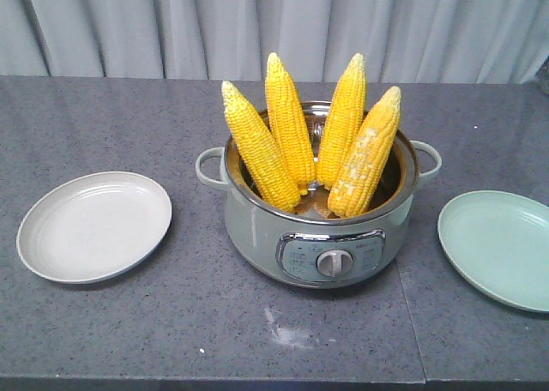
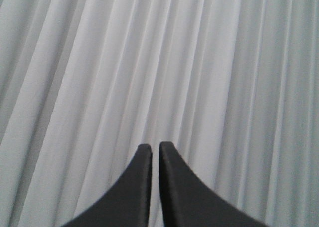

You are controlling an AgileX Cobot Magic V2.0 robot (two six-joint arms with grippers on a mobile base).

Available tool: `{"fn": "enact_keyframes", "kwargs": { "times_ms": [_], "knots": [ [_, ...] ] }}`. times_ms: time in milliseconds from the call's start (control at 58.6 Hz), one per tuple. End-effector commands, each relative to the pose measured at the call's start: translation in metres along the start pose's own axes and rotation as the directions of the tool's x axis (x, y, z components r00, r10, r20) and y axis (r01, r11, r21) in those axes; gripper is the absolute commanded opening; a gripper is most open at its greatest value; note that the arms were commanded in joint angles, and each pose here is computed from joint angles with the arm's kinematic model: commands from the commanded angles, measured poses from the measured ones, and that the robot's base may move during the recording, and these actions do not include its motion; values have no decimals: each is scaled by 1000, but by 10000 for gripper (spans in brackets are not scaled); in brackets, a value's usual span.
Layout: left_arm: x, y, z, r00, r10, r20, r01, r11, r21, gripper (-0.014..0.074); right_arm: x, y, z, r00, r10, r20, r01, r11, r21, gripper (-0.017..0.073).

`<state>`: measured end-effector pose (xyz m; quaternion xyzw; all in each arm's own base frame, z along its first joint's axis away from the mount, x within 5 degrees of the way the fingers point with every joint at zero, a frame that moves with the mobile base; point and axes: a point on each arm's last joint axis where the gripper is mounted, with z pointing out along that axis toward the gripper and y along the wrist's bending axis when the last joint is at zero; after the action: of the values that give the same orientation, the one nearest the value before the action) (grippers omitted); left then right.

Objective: Distribute corn equally
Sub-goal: 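Reach both grippers into the pot and grasp one corn cob each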

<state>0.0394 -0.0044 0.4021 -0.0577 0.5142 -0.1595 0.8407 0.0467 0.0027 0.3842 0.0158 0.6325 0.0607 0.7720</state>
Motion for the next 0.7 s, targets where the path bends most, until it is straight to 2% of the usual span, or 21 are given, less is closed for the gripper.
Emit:
{"fn": "enact_keyframes", "kwargs": {
  "times_ms": [0,102,171,239,324,410,529,615,649,683],
  "knots": [
    [-17,-7,23,1000,-12,18,12,999,34,106,-22,2,12,992,-43,118,44,999,-1,438],
    [-21,-10,43,1000,-28,-12,29,998,50,217,-29,2,16,980,-35,197,37,999,-6,531],
    [-20,-11,53,998,-41,-38,43,997,64,312,-30,3,15,976,-32,217,34,999,-8,550],
    [-18,-13,63,996,-52,-75,57,996,68,407,-29,2,16,979,-32,200,34,999,-7,549],
    [-11,-14,73,989,-64,-136,73,995,65,483,-23,2,21,991,-34,132,34,999,-2,549],
    [-7,-17,85,980,-74,-187,88,994,71,521,-22,2,32,998,-19,53,19,1000,0,548],
    [0,-24,106,960,-79,-268,101,992,73,525,-31,4,64,993,-24,-119,25,1000,2,548],
    [8,-29,120,943,-44,-331,74,994,79,524,-42,9,90,969,-43,-242,37,999,-30,548],
    [13,-32,126,933,-18,-360,53,995,88,523,-44,12,102,957,-50,-287,37,998,-52,548],
    [18,-35,131,922,-12,-387,51,995,89,524,-49,16,113,948,-50,-316,25,996,-83,548]
  ]
}}
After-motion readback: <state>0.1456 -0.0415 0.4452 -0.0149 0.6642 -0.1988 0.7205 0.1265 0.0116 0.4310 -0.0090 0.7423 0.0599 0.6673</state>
